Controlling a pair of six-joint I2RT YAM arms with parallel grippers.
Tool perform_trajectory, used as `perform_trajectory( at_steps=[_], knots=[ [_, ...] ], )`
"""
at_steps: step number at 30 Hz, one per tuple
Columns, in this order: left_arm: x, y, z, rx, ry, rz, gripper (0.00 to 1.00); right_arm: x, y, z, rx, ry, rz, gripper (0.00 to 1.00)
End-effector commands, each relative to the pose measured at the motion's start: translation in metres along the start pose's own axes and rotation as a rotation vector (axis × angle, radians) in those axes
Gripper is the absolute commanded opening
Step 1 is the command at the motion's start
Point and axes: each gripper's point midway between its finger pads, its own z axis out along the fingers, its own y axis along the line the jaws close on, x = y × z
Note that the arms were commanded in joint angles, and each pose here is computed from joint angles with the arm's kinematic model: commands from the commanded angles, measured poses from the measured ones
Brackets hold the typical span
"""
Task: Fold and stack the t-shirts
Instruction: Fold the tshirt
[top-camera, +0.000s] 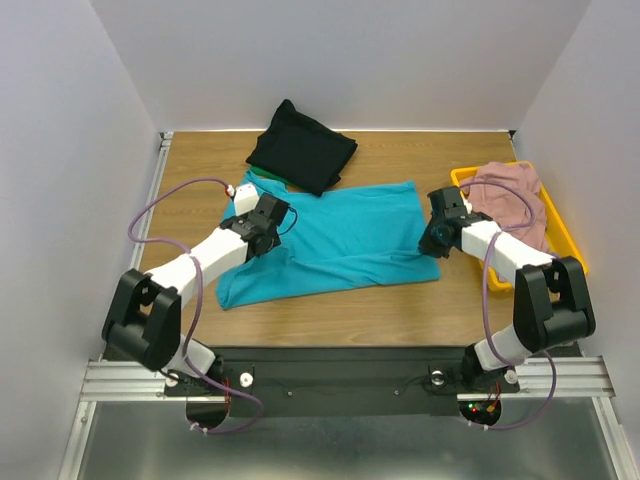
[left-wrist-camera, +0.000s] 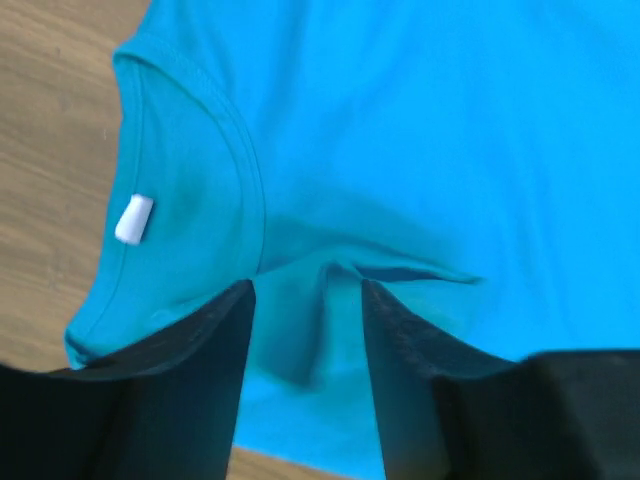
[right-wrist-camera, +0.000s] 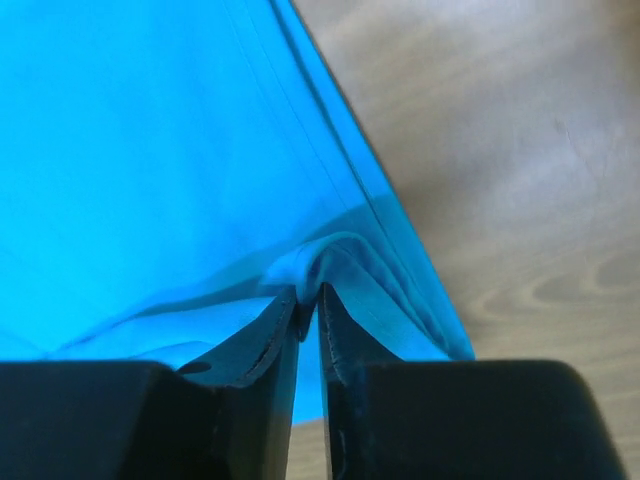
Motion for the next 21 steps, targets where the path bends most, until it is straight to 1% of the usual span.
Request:
perform_trajectory(
  at_steps=[1, 2, 3, 4, 5, 6, 7, 8, 9, 10, 11, 13, 14, 15, 16, 17, 21],
  knots=[
    [-0.048, -0.007, 0.012, -0.007, -0.083, -0.031, 0.74, -0.043, 0.022, 0.006, -0.02, -0.123, -0.036, 0.25],
    [-0.051, -0.006, 0.017, -0.025, -0.078, -0.037, 0.79, -0.044, 0.022, 0.008, -0.015, -0.12, -0.042, 0.36],
    [-0.056, -0.006, 0.017, -0.03, -0.081, -0.052, 0.82, -0.045, 0.023, 0.009, -0.011, -0.125, -0.044, 0.43],
    [-0.065, -0.009, 0.016, -0.023, -0.09, -0.067, 0.84, -0.049, 0.024, 0.01, -0.004, -0.139, -0.041, 0.45],
    [-0.066, -0.013, 0.014, -0.006, -0.084, -0.066, 0.84, -0.056, 0.025, 0.007, -0.002, -0.159, -0.042, 0.45],
    [-0.067, -0.015, 0.011, 0.012, -0.08, -0.068, 0.84, -0.059, 0.026, 0.004, -0.008, -0.17, -0.044, 0.5],
    [-0.067, -0.018, 0.009, 0.029, -0.076, -0.071, 0.85, -0.061, 0.027, 0.001, -0.013, -0.177, -0.043, 0.57],
    [-0.06, -0.018, 0.01, 0.045, -0.059, -0.073, 0.85, -0.064, 0.029, -0.008, -0.032, -0.193, -0.04, 0.67],
    [-0.058, -0.017, 0.006, 0.058, -0.059, -0.08, 0.85, -0.061, 0.027, -0.01, -0.038, -0.192, -0.039, 0.9],
    [-0.048, -0.013, 0.006, 0.063, -0.037, -0.078, 0.86, -0.061, 0.028, -0.015, -0.053, -0.197, -0.038, 1.0],
    [-0.042, -0.011, 0.006, 0.069, -0.025, -0.08, 0.86, -0.06, 0.03, -0.023, -0.082, -0.203, -0.037, 1.0],
    [-0.034, -0.006, -0.001, 0.097, -0.016, -0.102, 0.87, -0.044, 0.034, -0.029, -0.146, -0.158, -0.059, 1.0],
    [-0.017, -0.003, 0.001, 0.111, 0.019, -0.096, 0.87, -0.039, 0.044, -0.038, -0.223, -0.142, -0.067, 1.0],
    [-0.016, -0.002, -0.006, 0.142, 0.014, -0.12, 0.87, -0.033, 0.046, -0.04, -0.254, -0.125, -0.086, 1.0],
    [-0.002, 0.002, -0.003, 0.158, 0.028, -0.12, 0.87, -0.025, 0.045, -0.037, -0.273, -0.116, -0.095, 1.0],
    [0.003, 0.0, -0.006, 0.19, 0.039, -0.128, 0.87, -0.02, 0.05, -0.04, -0.315, -0.098, -0.106, 1.0],
    [0.012, 0.003, -0.015, 0.261, 0.021, -0.174, 0.89, -0.002, 0.059, -0.03, -0.379, -0.02, -0.145, 1.0]
  ],
)
